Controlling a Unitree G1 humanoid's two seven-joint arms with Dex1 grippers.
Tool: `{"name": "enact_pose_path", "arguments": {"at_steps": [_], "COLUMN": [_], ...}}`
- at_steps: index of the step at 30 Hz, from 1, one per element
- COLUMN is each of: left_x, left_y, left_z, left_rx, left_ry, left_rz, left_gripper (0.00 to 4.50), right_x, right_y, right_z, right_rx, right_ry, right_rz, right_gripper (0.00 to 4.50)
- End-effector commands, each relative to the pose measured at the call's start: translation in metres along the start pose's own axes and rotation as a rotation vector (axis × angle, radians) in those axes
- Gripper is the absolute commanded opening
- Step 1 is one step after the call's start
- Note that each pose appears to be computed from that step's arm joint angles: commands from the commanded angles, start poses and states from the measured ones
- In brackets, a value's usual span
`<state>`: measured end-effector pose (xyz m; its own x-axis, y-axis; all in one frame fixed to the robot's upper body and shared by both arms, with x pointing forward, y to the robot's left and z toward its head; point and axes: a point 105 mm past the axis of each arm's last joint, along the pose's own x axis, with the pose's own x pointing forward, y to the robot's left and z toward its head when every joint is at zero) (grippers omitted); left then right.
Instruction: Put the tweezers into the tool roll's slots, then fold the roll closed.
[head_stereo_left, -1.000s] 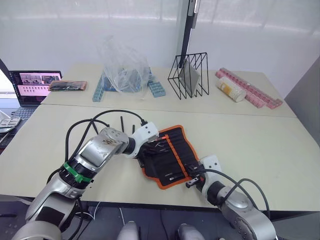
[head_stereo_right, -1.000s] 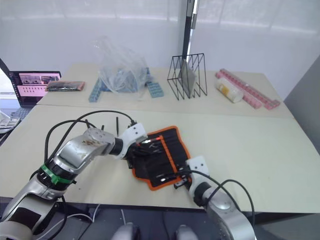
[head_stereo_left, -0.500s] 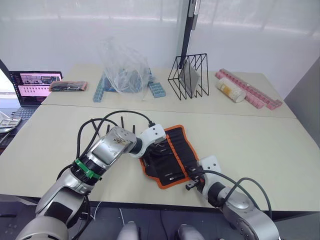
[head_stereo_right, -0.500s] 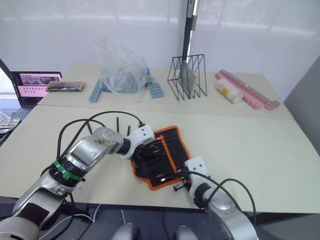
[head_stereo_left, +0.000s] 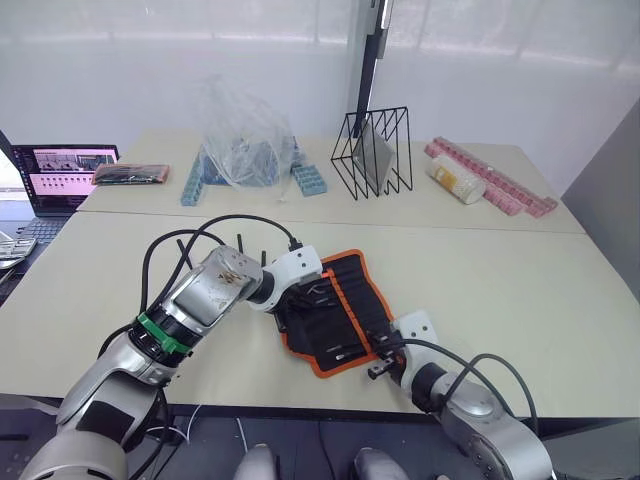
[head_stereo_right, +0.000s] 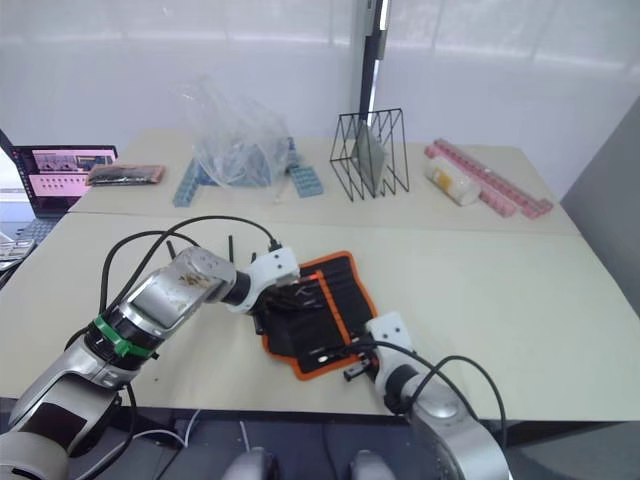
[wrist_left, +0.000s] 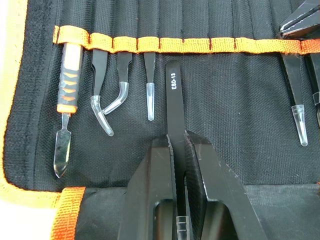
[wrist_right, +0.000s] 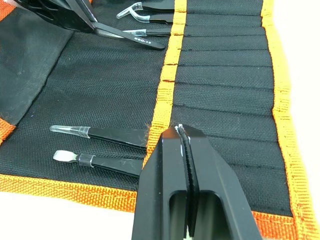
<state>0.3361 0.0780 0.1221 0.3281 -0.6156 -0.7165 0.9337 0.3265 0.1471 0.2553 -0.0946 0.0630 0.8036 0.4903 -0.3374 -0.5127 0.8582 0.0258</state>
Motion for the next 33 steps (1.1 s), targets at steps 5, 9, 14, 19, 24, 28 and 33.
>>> {"name": "enact_pose_path", "arguments": {"at_steps": [5, 9, 14, 19, 24, 28, 33], "left_x": [0.000, 0.006, 0.018, 0.026, 0.038, 0.047, 0.062], "left_y": [0.006, 0.004, -0.001, 0.000, 0.004, 0.001, -0.004], "left_z": [0.013, 0.017, 0.024, 0.025, 0.027, 0.031, 0.031], "left_rx": [0.070, 0.079, 0.081, 0.083, 0.095, 0.101, 0.096], "left_ry": [0.005, 0.004, -0.012, -0.012, -0.019, -0.037, -0.042], "left_rz": [0.016, 0.001, -0.018, -0.008, 0.008, -0.003, -0.016], "left_gripper": [0.00, 0.00, 0.00, 0.00, 0.00, 0.00, 0.00], "right_x": [0.004, 0.005, 0.004, 0.004, 0.003, 0.002, 0.002], "right_y": [0.015, 0.016, 0.017, 0.019, 0.023, 0.023, 0.023], "right_z": [-0.053, -0.050, -0.046, -0.044, -0.041, -0.040, -0.039], "right_rx": [0.070, 0.069, 0.066, 0.063, 0.059, 0.057, 0.055], "right_ry": [0.209, 0.205, 0.202, 0.205, 0.208, 0.213, 0.220], "right_rz": [0.034, 0.033, 0.035, 0.038, 0.055, 0.058, 0.060], "right_gripper": [0.02, 0.02, 0.02, 0.02, 0.02, 0.02, 0.02]}}
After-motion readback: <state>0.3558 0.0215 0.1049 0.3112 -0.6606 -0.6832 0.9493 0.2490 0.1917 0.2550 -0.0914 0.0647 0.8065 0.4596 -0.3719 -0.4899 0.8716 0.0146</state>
